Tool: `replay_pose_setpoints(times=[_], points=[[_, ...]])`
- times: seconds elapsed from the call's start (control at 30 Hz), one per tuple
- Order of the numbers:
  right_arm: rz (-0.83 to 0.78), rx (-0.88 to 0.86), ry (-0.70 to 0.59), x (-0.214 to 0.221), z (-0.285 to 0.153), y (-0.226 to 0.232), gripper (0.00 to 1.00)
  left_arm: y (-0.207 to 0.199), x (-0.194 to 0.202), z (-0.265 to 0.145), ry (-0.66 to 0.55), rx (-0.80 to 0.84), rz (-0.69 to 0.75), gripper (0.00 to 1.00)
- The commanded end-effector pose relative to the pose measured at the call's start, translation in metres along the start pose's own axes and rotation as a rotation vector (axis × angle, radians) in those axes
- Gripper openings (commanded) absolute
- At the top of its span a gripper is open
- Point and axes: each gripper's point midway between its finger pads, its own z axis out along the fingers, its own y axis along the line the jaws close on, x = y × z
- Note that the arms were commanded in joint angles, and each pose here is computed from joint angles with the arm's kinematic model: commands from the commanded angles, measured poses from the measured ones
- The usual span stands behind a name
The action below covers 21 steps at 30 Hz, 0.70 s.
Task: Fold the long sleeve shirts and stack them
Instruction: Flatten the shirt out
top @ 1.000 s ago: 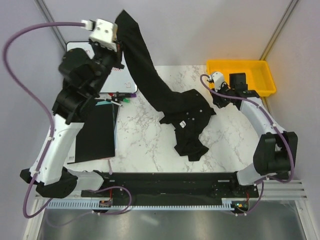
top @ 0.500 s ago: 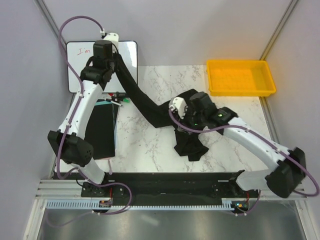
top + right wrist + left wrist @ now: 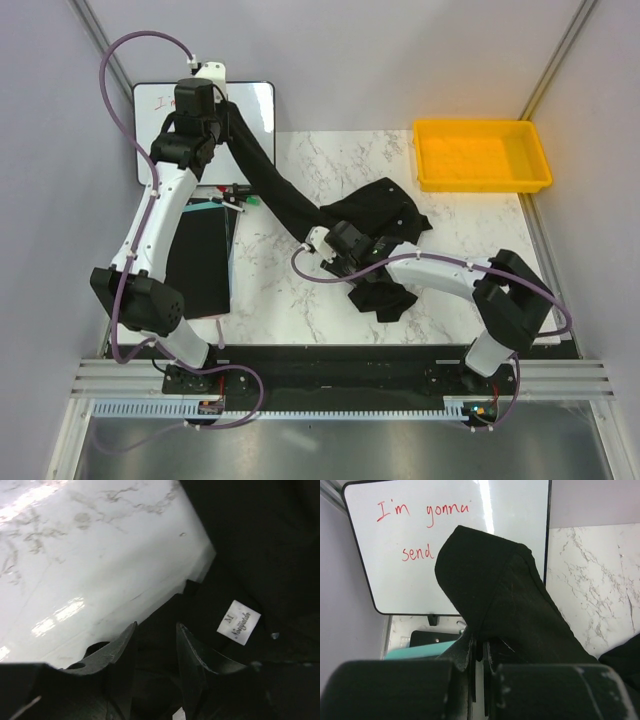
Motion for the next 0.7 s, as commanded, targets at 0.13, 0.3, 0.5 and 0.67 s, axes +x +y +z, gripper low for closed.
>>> replay_pose_setpoints(times=[0.13, 0.3, 0.5, 0.67], points=[[-0.047, 0.263, -0.004, -0.015, 0.023, -0.041, 0.44, 0.005, -0.013, -0.02, -0.061, 0.019, -0.05, 0.02], [-0.075, 0.377, 0.01, -0.012, 0.027, -0.06, 0.47, 0.006, -0.012, -0.019, -0.059, 0.028, -0.05, 0.02], [-0.026, 0.417, -0.049, -0.03, 0.014, -0.069, 0.38, 0.005, -0.01, -0.019, -0.058, 0.037, -0.046, 0.02], [0.007, 0.399, -0.1, -0.048, -0.009, -0.088, 0.0, 0.011, -0.012, -0.017, -0.065, 0.029, -0.039, 0.02]])
